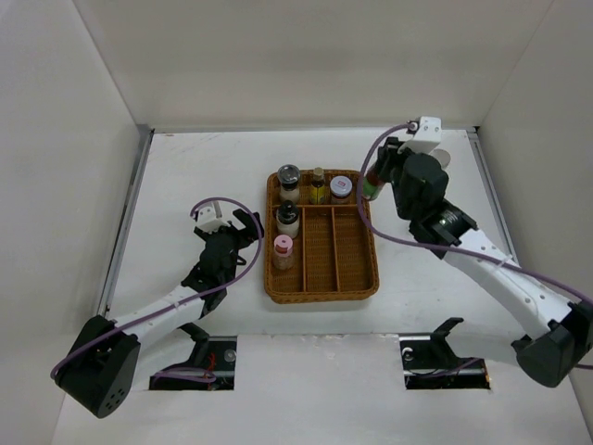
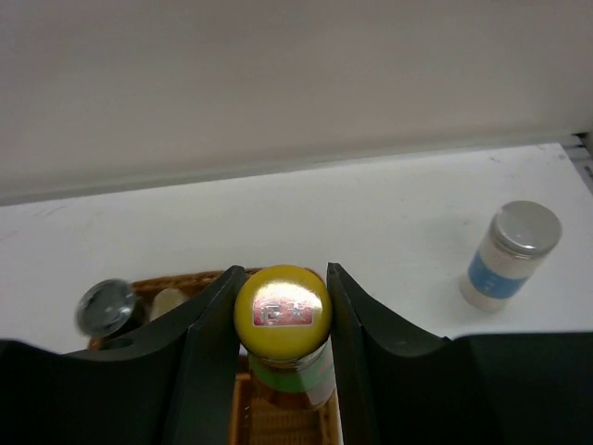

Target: Organize the condiment bottles

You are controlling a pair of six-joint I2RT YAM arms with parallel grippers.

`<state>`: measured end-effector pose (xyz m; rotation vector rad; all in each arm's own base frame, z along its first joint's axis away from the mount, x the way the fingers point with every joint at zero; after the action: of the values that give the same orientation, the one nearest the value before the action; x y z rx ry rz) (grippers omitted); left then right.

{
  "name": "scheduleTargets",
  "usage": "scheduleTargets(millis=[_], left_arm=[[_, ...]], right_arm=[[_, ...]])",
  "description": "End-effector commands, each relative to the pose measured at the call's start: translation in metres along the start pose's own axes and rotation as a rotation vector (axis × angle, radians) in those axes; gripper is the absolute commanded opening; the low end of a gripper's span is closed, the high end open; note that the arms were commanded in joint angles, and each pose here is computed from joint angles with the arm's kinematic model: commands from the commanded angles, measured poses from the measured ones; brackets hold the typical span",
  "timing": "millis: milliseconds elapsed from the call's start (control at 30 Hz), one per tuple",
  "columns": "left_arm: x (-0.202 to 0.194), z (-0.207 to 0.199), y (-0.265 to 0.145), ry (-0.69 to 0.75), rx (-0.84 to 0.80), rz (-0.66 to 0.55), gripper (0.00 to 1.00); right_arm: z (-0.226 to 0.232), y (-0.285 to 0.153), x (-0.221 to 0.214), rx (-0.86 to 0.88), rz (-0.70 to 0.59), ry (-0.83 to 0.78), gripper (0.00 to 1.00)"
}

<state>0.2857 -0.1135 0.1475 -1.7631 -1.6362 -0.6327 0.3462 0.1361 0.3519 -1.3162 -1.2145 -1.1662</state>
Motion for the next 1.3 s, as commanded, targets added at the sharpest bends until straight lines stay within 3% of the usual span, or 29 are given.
scheduleTargets(millis=[0, 267, 600, 933, 1100, 1267], left_arm=[[0.01, -0.011, 0.0, -0.041, -0.043, -0.036, 0.86], [0.011, -0.009, 0.001, -0.041, -0.037, -0.04, 0.86], [0.01, -0.009, 0.001, -0.04, -0.039, -0.036, 0.86], [0.01, -0.008, 0.001, -0.039, -0.037, -0.036, 0.86], [0.008, -0.009, 0.002, -0.036, -0.034, -0.032, 0.86], [0.009, -0.008, 0.002, -0.038, -0.035, -0.034, 0.86]], right_arm=[[0.018, -0.024, 0.026, 0.063, -0.088, 0.05, 0.25], [0.105, -0.045, 0.022, 0.341, -0.113, 0.077, 0.25], [0.155, -0.016, -0.025, 0.386, -0.059, 0.064, 0.25], [0.173, -0.001, -0.084, 0.368, 0.039, -0.003, 0.27], [0.169, -0.002, -0.099, 0.349, 0.06, -0.023, 0.4], [0.165, -0.01, -0.096, 0.355, 0.055, -0.018, 0.67]])
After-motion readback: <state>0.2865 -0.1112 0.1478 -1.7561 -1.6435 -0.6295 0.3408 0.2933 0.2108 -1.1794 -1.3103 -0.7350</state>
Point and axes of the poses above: each gripper's point midway between its finger pads, its own y axis out along the fingers, its own z axis along the line the jaws close on, x = y × z, the point moved 3 cm from there along -y, back along the fingers, and after that the axes turned 13 degrees about -y, right-handed, at the moved point
